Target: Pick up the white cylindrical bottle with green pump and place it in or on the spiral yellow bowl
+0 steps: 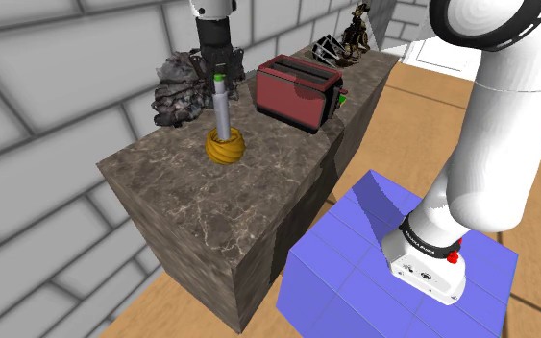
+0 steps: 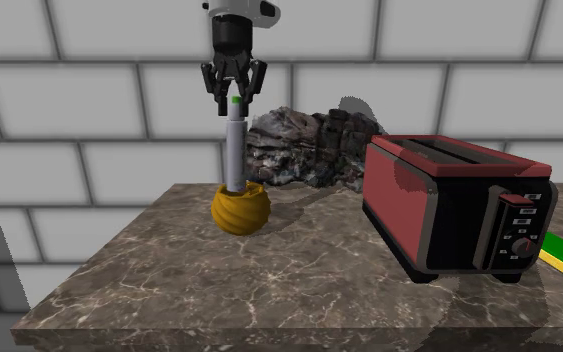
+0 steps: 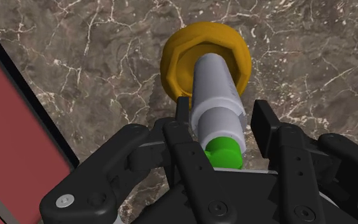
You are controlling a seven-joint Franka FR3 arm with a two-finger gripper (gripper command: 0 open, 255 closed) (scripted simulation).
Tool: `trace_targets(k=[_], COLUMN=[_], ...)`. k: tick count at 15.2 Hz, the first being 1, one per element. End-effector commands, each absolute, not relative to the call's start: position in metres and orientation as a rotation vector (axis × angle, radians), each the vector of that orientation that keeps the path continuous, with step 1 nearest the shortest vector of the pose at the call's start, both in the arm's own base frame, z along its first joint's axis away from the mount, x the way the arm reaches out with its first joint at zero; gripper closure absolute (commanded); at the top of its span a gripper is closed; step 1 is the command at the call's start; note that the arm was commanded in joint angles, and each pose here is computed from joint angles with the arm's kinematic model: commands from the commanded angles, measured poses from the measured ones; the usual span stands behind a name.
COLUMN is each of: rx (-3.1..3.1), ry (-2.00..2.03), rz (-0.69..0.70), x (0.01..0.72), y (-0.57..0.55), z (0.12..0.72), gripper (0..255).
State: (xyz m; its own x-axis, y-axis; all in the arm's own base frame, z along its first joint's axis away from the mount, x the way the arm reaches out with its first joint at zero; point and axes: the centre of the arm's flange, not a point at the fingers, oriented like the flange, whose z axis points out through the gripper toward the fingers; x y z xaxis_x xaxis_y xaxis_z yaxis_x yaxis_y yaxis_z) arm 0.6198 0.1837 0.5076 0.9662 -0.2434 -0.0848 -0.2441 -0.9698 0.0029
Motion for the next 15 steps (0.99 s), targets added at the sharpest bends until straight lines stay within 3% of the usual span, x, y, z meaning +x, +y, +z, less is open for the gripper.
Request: trace_targets(k=[1,3,4,9,15], rx=[-3.107,-3.107,-3.107,-3.107,-3.107], ry=[0.385,0.385,0.385,0.385,0.385], rz=[0.132,0.132,0.132,0.132,0.132], x=[0.62,0.62,0.62,0.62,0.624], y=[0.184,0.184,0.184,0.184,0.183], z=[0.508,0.508,0.508,0.508,0.557], gripper=[255,255,0,0,0])
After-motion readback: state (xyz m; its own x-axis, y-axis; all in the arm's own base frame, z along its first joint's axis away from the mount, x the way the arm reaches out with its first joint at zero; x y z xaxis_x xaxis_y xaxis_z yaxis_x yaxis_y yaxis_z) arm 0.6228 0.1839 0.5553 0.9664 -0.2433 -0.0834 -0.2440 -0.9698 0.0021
